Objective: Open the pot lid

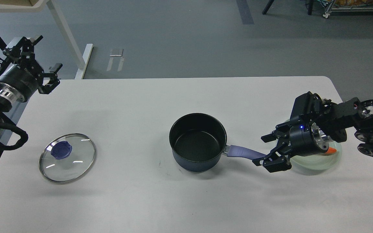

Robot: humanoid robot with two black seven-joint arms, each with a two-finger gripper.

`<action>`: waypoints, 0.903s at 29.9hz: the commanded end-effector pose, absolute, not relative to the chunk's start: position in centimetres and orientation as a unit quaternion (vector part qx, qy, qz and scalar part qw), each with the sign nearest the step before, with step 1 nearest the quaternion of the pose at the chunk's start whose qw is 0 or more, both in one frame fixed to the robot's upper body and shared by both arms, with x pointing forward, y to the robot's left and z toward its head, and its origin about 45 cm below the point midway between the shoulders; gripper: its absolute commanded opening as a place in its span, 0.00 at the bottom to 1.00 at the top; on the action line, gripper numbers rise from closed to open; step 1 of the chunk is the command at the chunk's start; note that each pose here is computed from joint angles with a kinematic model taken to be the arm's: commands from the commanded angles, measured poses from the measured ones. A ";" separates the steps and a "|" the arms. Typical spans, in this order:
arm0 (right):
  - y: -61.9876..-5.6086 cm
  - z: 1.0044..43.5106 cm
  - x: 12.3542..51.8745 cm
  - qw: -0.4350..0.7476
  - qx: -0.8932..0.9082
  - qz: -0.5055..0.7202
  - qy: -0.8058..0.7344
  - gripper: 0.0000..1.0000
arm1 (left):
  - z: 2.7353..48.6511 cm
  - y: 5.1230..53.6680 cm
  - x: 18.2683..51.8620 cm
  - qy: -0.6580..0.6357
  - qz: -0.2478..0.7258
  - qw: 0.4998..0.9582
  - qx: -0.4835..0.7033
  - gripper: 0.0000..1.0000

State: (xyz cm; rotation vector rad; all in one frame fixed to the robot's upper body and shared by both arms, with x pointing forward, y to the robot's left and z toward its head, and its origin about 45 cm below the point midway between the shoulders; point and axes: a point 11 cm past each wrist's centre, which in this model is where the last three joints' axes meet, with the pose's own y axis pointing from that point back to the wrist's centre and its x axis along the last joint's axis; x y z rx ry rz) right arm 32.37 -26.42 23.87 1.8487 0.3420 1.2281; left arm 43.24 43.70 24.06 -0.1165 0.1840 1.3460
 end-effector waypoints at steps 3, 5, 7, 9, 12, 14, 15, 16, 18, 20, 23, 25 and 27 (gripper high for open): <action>-25.8 29.7 32.8 0.400 0.765 0.501 0.067 0.97 | 24.2 43.8 43.2 0.084 0.620 0.778 -0.054 0.99; -25.7 31.6 33.2 0.392 0.763 0.511 0.049 0.97 | 24.2 43.9 43.2 0.084 0.621 0.778 -0.054 0.99; -25.4 33.5 33.9 0.380 0.767 0.517 0.021 0.97 | 24.2 43.9 43.2 0.084 0.621 0.778 -0.054 0.99; -25.2 35.3 34.6 0.355 0.783 0.510 -0.025 0.97 | 24.3 43.9 43.2 0.084 0.621 0.777 -0.055 0.99; -25.3 37.6 36.6 0.281 0.821 0.475 -0.147 0.97 | 24.2 43.9 43.2 0.086 0.621 0.777 -0.056 0.99; -25.0 37.6 37.6 0.221 0.850 0.419 -0.230 0.98 | 24.2 43.8 43.2 0.086 0.621 0.777 -0.057 0.99; -24.8 37.6 38.2 0.190 0.861 0.386 -0.272 0.98 | 24.2 43.8 43.2 0.086 0.620 0.777 -0.057 0.99; -24.9 37.4 38.9 0.165 0.865 0.354 -0.315 0.98 | 24.2 43.8 43.2 0.086 0.620 0.777 -0.057 0.99; -25.6 36.9 40.2 0.124 0.865 0.291 -0.390 0.98 | 24.2 43.6 43.2 0.088 0.618 0.779 -0.058 0.99; -26.0 36.1 41.3 0.088 0.861 0.225 -0.448 0.98 | 24.1 42.9 43.2 0.093 0.611 0.784 -0.062 0.99; -27.1 33.6 42.9 0.044 0.846 0.125 -0.517 0.98 | 23.7 41.8 43.0 0.103 0.599 0.791 -0.066 0.99; -28.0 32.2 44.1 0.018 0.829 0.082 -0.553 0.98 | 23.7 41.5 43.0 0.105 0.596 0.793 -0.067 0.99; -29.2 30.6 45.1 -0.002 0.808 0.052 -0.588 0.98 | 23.6 41.2 43.0 0.107 0.593 0.795 -0.069 0.99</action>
